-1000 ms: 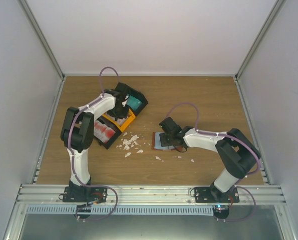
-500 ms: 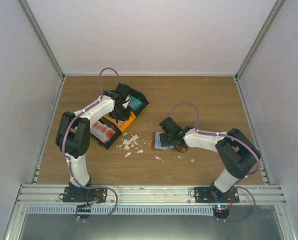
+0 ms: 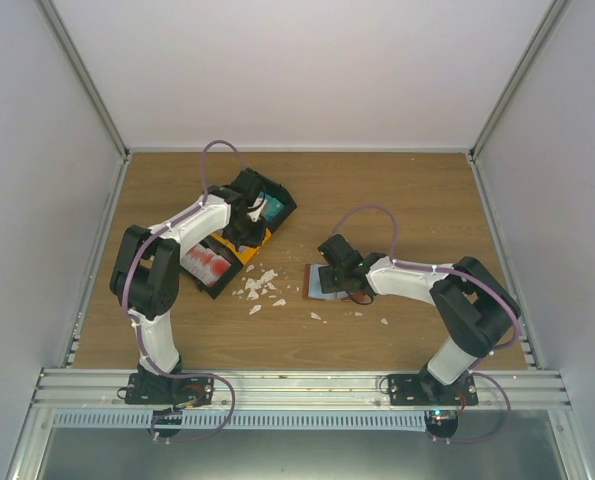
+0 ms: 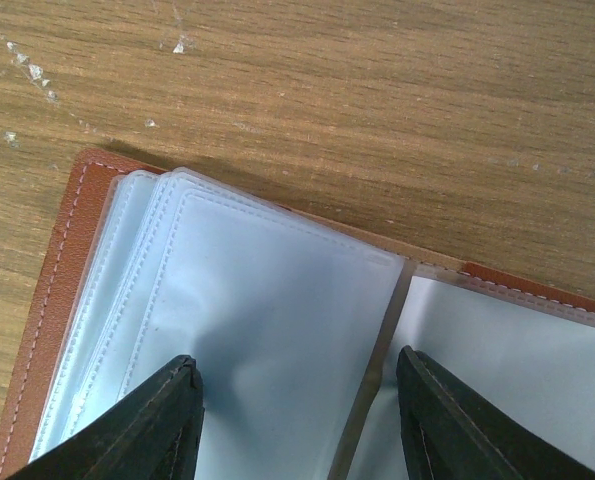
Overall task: Put the credit cards into the card holder
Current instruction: Pick up the credit card from the storage box.
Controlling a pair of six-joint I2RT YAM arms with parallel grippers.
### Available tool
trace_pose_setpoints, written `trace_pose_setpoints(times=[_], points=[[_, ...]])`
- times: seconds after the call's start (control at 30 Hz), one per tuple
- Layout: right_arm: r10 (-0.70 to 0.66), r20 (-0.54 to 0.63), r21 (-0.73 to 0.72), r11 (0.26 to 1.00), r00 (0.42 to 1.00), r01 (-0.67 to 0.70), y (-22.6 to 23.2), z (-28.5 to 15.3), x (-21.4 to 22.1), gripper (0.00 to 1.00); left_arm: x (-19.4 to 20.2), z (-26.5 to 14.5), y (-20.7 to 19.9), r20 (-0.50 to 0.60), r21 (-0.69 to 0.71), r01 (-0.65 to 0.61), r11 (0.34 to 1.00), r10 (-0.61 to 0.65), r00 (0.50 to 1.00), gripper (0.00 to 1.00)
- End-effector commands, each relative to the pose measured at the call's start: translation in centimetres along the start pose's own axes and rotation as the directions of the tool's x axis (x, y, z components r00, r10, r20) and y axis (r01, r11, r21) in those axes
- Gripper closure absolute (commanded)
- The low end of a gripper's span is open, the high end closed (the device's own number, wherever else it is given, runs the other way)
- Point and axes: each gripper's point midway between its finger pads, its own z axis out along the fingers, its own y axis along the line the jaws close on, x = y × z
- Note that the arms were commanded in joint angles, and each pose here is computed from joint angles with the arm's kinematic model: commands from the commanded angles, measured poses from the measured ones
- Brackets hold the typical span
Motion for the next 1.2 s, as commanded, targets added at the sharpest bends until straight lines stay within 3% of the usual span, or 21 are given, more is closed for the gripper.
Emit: trace_pose_setpoints(times=[0.0,0.3,0.5,0.67,0.9,1.17], points=[[0.014,-0.222,0.134,0.991,0.975,0.016,-4.2,2.2,6.6,0.45,-0.3,-0.8,-1.0,0.030,0.034,-0.008,0.999,0.007,1.000,0.74],[0.016,-0.226,0.129,0.992,0.974,0.014,-4.0,2.5,6.6,0.45,-1.1,-0.4,-0.4,0.040,-0.019,-0.033,0.999,0.034,0.999,0.58],[0.017,-0.229,0.131,0.991,0.973,0.013,-4.0,2.7,6.7,0.45,-0.7,1.0,1.1,0.016,-0.103,-0.025,0.994,0.027,1.000,0.58],[0.020,-0.235,0.132,0.991,0.972,0.012,-4.0,2.8,6.9,0.45,-1.1,0.6,1.4,0.040,-0.124,-0.017,0.992,0.023,0.999,0.74],[0.029,-0.216,0.146,0.989,0.976,0.002,-4.2,2.6,6.5,0.45,-3.0,-2.3,1.9,0.159,-0.167,-0.018,0.986,0.045,0.986,0.99],[0.047,-0.171,0.130,0.991,0.984,-0.024,-3.8,1.5,5.2,0.44,-3.6,-5.1,2.7,0.208,-0.219,-0.002,0.976,0.048,0.977,1.00]])
